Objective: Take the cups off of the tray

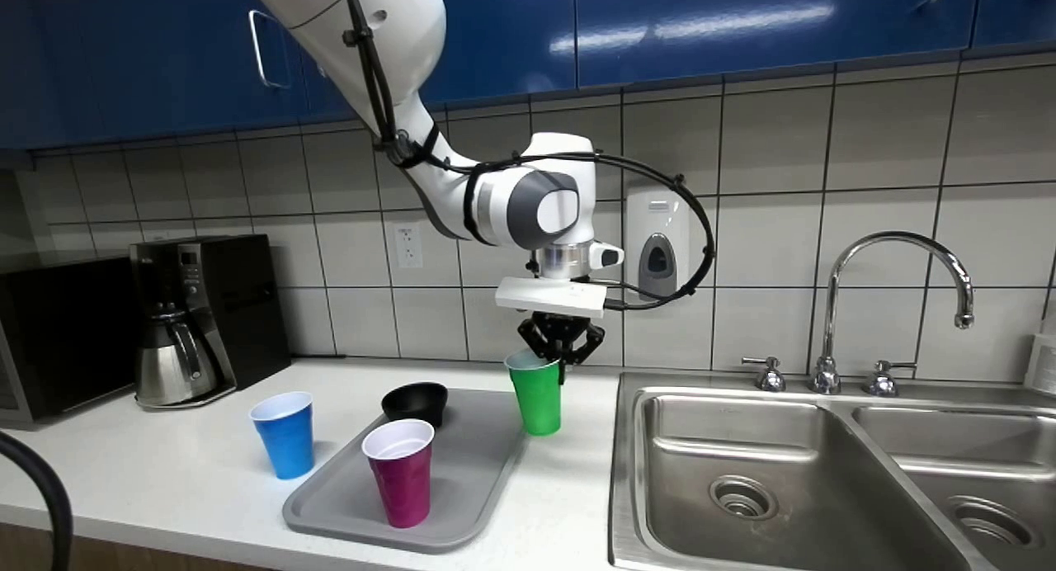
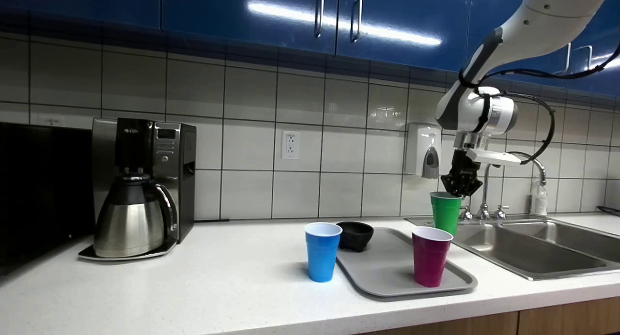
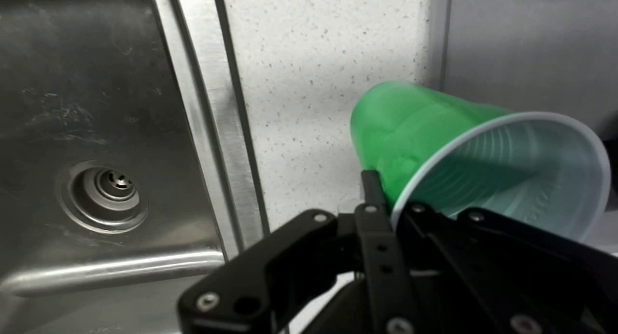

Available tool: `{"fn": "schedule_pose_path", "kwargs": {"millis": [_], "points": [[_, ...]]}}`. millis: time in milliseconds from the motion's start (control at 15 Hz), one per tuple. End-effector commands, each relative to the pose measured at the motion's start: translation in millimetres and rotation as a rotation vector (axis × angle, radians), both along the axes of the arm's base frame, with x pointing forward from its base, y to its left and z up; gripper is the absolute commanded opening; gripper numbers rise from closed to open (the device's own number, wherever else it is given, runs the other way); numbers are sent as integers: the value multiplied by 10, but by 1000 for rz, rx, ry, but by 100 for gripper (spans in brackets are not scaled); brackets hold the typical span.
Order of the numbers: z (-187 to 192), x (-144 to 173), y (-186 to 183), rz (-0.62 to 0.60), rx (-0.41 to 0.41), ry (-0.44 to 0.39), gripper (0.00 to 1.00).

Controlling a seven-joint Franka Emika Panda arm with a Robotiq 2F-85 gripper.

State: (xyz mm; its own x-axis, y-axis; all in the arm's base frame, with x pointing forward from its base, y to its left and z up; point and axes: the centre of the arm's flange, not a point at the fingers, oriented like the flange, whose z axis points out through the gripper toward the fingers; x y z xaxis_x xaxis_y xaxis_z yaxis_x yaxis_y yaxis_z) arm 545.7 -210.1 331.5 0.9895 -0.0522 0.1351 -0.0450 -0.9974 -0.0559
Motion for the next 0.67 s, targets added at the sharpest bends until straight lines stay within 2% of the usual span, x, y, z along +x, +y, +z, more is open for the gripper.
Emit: {"fn": "schedule_pose_path", "kwargs": {"millis": [0,600], "points": [[-80,-51,-184,-9,41,-2,1],[-529,-108,-387,-42,65,41,1]]}}
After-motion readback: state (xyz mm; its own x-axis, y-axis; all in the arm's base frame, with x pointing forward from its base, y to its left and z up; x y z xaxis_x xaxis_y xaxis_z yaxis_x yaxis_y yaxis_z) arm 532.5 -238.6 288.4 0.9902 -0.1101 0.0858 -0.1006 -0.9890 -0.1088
